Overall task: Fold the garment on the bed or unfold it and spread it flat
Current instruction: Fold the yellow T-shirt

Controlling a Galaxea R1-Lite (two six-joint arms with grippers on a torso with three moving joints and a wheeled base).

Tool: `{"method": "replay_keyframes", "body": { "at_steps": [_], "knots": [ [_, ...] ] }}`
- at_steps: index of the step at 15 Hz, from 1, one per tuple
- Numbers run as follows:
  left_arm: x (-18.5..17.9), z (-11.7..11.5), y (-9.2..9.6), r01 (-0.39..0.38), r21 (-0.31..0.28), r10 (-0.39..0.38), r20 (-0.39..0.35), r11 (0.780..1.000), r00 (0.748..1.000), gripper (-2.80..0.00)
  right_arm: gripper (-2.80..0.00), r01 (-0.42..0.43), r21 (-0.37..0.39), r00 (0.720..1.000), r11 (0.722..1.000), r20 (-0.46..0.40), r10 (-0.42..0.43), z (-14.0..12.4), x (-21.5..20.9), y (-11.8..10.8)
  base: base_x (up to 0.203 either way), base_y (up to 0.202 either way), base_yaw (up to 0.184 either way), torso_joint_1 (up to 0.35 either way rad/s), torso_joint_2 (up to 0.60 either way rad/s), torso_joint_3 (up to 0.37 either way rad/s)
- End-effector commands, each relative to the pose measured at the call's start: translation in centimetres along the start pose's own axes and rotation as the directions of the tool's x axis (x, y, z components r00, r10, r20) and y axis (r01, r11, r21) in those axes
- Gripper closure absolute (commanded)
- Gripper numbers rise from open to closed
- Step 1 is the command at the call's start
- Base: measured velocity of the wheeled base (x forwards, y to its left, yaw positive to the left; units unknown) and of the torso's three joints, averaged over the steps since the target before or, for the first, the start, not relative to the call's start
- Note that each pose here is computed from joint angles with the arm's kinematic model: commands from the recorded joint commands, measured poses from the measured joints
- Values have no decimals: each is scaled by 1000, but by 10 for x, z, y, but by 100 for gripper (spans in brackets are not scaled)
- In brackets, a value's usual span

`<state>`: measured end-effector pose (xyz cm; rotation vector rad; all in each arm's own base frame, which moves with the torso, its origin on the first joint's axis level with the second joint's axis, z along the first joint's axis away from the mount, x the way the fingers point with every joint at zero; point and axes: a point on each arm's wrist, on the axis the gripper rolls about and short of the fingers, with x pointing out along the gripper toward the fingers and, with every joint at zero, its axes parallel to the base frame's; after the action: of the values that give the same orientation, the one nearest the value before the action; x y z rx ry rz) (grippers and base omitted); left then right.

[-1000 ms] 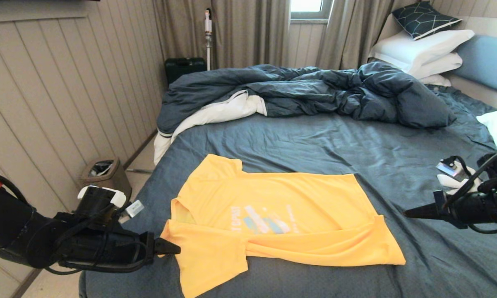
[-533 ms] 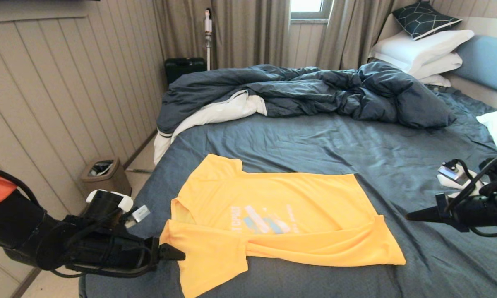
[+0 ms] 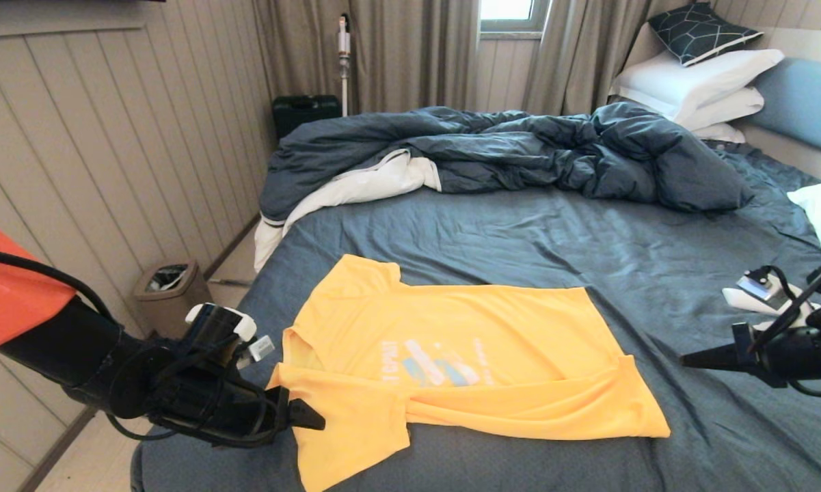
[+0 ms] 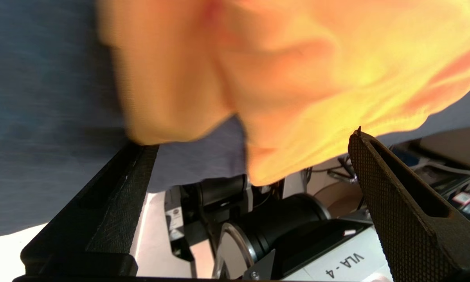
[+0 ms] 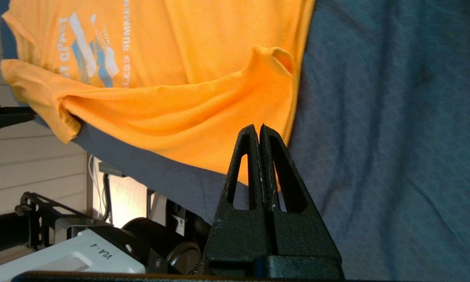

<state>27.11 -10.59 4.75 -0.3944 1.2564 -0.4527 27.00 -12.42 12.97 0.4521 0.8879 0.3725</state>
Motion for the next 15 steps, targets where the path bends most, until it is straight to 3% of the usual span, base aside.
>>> {"method": "replay_keyframes", "body": {
  "at_steps": [1,5,15],
  "knots": [
    [8,-3,-7,7,19,-7,-26,1000,1000,-280,0,-6,0,1000,1000,1,6,0,0,0,0,0,0,0,0,0],
    [16,-3,-11,-97,43,97,2,994,995,-280,0,-10,-1,1000,1000,9,10,0,-3,1,0,0,0,0,0,0],
    [32,0,-35,-147,99,149,-8,984,989,-280,0,-1,2,1000,1000,24,1,1,-7,-1,0,0,0,0,0,0]
  ]
}}
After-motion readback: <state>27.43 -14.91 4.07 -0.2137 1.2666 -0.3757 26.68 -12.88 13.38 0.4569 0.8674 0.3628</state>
